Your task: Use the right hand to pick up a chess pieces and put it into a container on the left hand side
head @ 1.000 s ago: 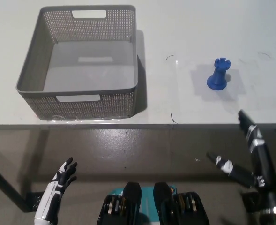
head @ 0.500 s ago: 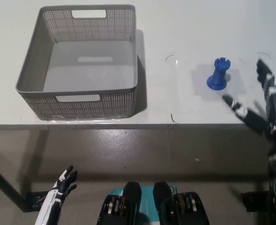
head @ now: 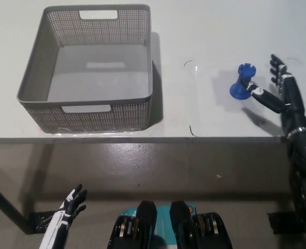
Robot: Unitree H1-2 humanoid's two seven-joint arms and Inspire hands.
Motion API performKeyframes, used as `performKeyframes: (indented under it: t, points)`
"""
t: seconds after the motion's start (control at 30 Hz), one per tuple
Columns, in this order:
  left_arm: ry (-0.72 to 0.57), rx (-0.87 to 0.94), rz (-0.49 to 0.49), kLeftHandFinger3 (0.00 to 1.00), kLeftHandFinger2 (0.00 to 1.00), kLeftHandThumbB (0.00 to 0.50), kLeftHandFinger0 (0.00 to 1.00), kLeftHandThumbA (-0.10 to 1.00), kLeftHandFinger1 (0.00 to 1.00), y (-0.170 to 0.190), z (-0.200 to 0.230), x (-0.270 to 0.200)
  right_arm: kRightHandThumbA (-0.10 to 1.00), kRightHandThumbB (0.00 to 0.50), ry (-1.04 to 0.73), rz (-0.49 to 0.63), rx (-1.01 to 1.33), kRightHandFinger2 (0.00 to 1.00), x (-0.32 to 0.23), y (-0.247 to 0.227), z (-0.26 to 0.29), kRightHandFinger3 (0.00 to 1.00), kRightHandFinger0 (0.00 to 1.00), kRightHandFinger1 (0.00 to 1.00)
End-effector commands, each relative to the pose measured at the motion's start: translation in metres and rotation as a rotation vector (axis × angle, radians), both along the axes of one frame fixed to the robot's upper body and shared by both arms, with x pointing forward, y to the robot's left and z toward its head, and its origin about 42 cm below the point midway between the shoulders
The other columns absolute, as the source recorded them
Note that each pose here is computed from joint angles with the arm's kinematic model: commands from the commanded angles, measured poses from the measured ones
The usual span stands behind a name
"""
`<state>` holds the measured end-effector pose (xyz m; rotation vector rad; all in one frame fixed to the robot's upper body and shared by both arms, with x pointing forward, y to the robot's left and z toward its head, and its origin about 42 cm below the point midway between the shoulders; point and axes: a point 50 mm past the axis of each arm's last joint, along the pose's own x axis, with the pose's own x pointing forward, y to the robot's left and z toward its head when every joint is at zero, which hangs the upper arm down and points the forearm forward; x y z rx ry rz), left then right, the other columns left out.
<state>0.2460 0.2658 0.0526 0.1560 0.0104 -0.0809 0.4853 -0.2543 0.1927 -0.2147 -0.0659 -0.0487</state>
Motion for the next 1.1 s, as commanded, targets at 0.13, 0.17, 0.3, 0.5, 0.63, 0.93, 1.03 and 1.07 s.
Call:
performKeyframes:
  t: [0.13,0.17,0.3,0.5,0.63,0.93,1.03,1.07]
  points:
    - [-0.054,-0.005,-0.02,1.0,1.0,0.26,1.0,1.0,1.0,0.003,0.008,-0.005,1.0,0.477,0.039,-0.025,-0.044,1.0,0.048,0.007,0.013,1.0,1.0,1.0]
    - [-0.052,-0.008,-0.021,1.0,1.0,0.259,1.0,1.0,1.0,0.003,0.006,-0.006,1.0,0.482,0.051,-0.024,-0.042,1.0,0.049,0.007,0.009,1.0,1.0,1.0]
    - [-0.056,-0.012,-0.027,1.0,1.0,0.253,1.0,1.0,1.0,0.005,0.007,-0.005,1.0,0.497,0.075,-0.02,-0.031,1.0,0.056,0.009,0.006,1.0,1.0,1.0]
    - [-0.054,-0.014,-0.022,1.0,1.0,0.268,1.0,1.0,1.0,0.003,0.006,-0.007,1.0,0.5,0.089,-0.008,-0.039,1.0,0.062,0.014,0.006,1.0,1.0,1.0]
    - [-0.056,-0.018,-0.02,1.0,1.0,0.262,1.0,1.0,1.0,0.005,0.007,-0.005,1.0,0.498,0.087,0.003,-0.034,1.0,0.067,0.018,0.012,1.0,1.0,1.0]
    - [-0.069,-0.018,-0.024,1.0,1.0,0.252,1.0,1.0,1.0,0.004,0.01,-0.001,1.0,0.478,0.069,0.017,-0.038,1.0,0.073,0.024,0.022,1.0,1.0,1.0]
    - [-0.069,-0.02,-0.028,1.0,1.0,0.242,1.0,1.0,1.0,0.003,0.009,-0.002,1.0,0.492,0.071,0.014,-0.046,1.0,0.073,0.026,0.02,1.0,1.0,1.0]
    - [-0.072,-0.016,-0.028,1.0,1.0,0.234,1.0,1.0,1.0,0.004,0.01,-0.001,1.0,0.499,0.075,0.014,-0.046,1.0,0.073,0.028,0.019,1.0,1.0,1.0]
